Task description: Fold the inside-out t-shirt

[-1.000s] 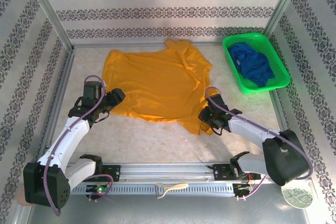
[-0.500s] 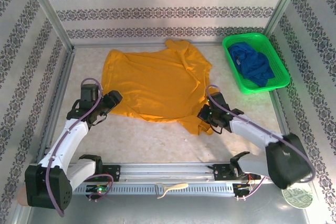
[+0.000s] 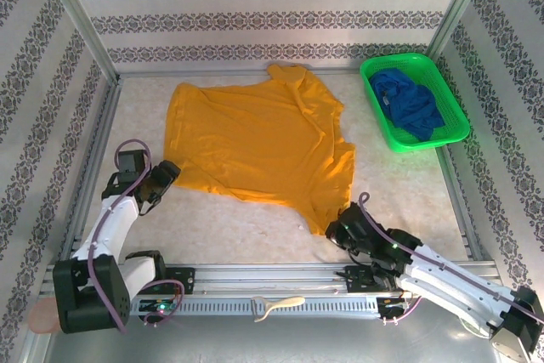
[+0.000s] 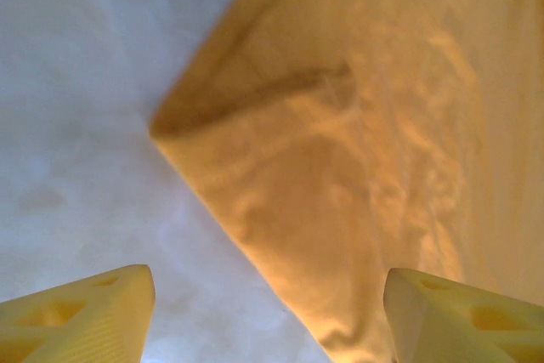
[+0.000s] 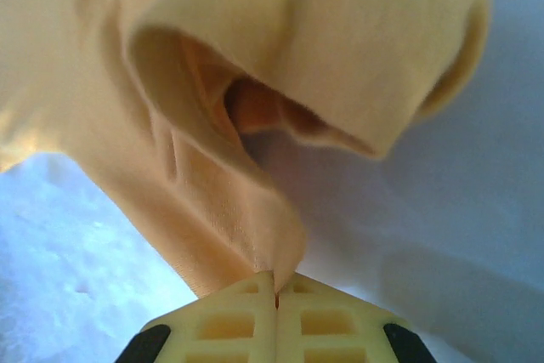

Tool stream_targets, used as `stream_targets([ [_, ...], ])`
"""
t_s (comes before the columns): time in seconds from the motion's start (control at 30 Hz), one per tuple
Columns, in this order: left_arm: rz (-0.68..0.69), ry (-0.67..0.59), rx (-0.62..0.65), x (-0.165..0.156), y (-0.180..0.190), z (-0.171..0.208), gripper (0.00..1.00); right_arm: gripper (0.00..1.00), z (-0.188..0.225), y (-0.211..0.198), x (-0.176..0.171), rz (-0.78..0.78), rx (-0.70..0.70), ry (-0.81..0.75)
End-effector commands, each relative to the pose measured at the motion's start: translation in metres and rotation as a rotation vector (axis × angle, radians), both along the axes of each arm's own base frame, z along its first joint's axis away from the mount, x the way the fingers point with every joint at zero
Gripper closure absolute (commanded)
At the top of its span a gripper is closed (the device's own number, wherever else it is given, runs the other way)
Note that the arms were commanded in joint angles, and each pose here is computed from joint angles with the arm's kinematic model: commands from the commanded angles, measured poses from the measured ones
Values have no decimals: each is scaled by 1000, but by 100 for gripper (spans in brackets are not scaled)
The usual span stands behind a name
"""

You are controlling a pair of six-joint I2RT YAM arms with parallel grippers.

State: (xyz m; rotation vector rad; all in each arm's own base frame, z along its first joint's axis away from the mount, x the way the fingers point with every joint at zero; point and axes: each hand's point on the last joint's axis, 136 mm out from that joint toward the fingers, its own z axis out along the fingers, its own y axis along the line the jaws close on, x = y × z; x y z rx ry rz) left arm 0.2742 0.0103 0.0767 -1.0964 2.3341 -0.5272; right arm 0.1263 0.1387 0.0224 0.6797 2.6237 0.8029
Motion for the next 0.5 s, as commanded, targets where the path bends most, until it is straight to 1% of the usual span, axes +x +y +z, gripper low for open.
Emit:
stream_targets([
  [0.0, 4, 29, 32, 3, 14, -7, 28, 100, -11, -11, -4, -83, -43, 40],
  [0.13, 0, 57, 31, 13, 23, -17, 30, 100, -9, -7, 1, -71, -59, 27],
  [0.27, -31, 82, -8, 18, 17, -28, 36, 100, -7, -5, 4, -64, -76, 17],
  [0.47, -33, 90, -18, 19, 16, -39, 37, 100, -10, -8, 4, -85, -62, 13],
])
